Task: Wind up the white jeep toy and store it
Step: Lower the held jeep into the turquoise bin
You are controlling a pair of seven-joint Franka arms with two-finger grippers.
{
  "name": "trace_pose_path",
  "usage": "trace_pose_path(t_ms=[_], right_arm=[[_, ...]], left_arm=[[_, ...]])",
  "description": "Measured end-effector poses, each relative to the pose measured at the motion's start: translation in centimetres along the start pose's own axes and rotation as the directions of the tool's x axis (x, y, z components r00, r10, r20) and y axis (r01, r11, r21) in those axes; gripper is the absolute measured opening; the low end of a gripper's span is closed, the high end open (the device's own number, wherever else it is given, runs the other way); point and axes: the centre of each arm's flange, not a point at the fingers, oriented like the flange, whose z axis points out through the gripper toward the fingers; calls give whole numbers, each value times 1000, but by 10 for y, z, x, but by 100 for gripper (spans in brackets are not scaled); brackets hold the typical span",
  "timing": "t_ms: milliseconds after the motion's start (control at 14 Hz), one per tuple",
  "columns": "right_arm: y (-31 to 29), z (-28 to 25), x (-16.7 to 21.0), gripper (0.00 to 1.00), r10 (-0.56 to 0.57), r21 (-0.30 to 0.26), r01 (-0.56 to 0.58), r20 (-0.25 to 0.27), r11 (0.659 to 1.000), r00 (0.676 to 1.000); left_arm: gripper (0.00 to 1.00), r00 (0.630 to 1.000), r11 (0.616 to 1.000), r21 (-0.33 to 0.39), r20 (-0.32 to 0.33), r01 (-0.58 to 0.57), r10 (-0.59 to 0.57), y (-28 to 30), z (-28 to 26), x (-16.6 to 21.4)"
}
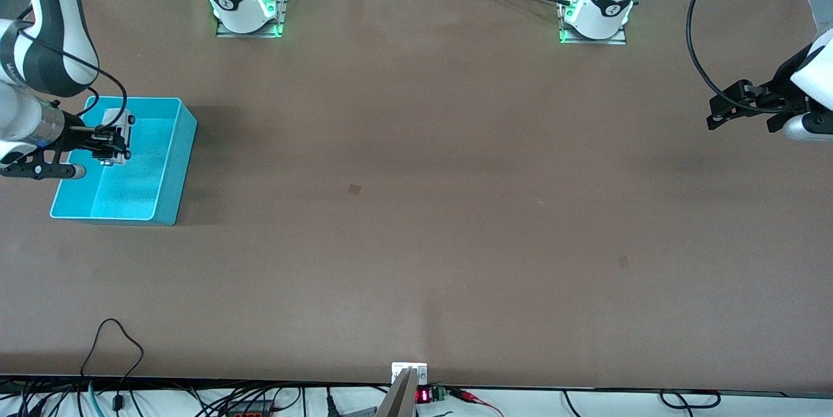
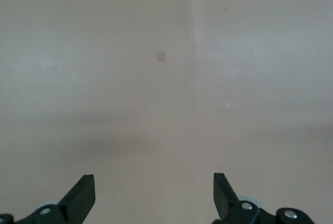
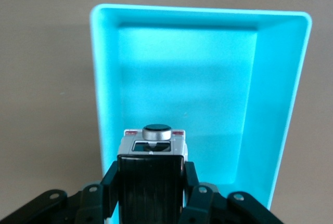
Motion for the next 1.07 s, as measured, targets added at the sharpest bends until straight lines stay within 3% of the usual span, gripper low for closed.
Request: trace_pose_path(t_ms=[573,1074], right_arm=[[35,67,14,52,25,9,-25,-11,1000,1000],[32,91,19,52,19,14,-19,-12,1000,1000]], left_arm=[[100,999,999,0,1,40,-40,0,0,-1],[100,999,999,0,11,42,-42,0,5,-1]])
